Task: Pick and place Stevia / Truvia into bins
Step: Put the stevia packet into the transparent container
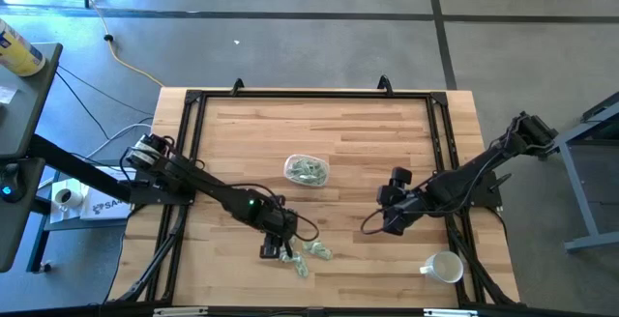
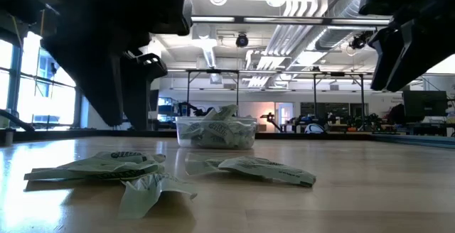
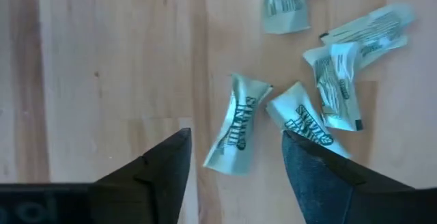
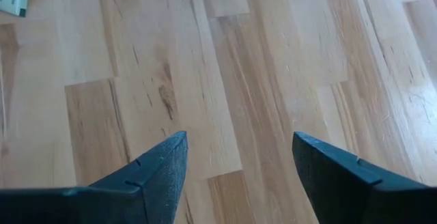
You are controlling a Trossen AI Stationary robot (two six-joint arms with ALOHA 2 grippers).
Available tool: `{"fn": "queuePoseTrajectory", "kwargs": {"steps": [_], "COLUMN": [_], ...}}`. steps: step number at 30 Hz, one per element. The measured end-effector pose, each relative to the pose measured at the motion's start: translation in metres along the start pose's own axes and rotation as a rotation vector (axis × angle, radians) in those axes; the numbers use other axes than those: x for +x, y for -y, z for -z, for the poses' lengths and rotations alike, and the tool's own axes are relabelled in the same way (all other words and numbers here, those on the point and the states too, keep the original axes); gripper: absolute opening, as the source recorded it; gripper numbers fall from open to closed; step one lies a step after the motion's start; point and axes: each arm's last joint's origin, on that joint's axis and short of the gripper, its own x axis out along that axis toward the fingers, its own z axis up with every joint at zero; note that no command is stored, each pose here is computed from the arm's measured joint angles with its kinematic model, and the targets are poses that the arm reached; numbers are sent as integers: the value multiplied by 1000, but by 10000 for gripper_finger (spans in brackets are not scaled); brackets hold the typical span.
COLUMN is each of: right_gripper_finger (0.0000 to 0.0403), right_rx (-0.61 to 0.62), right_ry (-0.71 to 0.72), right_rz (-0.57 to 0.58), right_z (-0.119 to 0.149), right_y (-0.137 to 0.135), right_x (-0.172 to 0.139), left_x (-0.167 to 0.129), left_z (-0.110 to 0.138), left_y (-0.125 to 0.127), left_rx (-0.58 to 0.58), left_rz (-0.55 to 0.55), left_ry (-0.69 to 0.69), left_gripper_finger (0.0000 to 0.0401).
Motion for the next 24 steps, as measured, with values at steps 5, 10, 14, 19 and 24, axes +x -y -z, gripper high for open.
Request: {"fn": "queuePoseTrajectory", "kwargs": {"steps": [5,10,14,19,24], "right_gripper_finger": [257,257,257,257,257], "right_rx": [14,24,27,31,55], "right_ry": [-1,-5,-1,22,34], "right_rz": [3,4,8,29,23], "right_z": [-2,-3,-3,-4,-5], "right_y": [2,4,4,4,4], "right_x": [1,2,2,2,2], "left_x": [19,30,32,32,32], "left_z": [5,6,6,5,-1], "left_y": [1,-1,-1,-3,-16], "left_rx": [47,52,61,122,94], "left_rz": [2,-37,-46,-66,-66], "left_ry": [-65,-82,-85,-72,-61], "left_gripper_finger": [256,215,162,77,23]}}
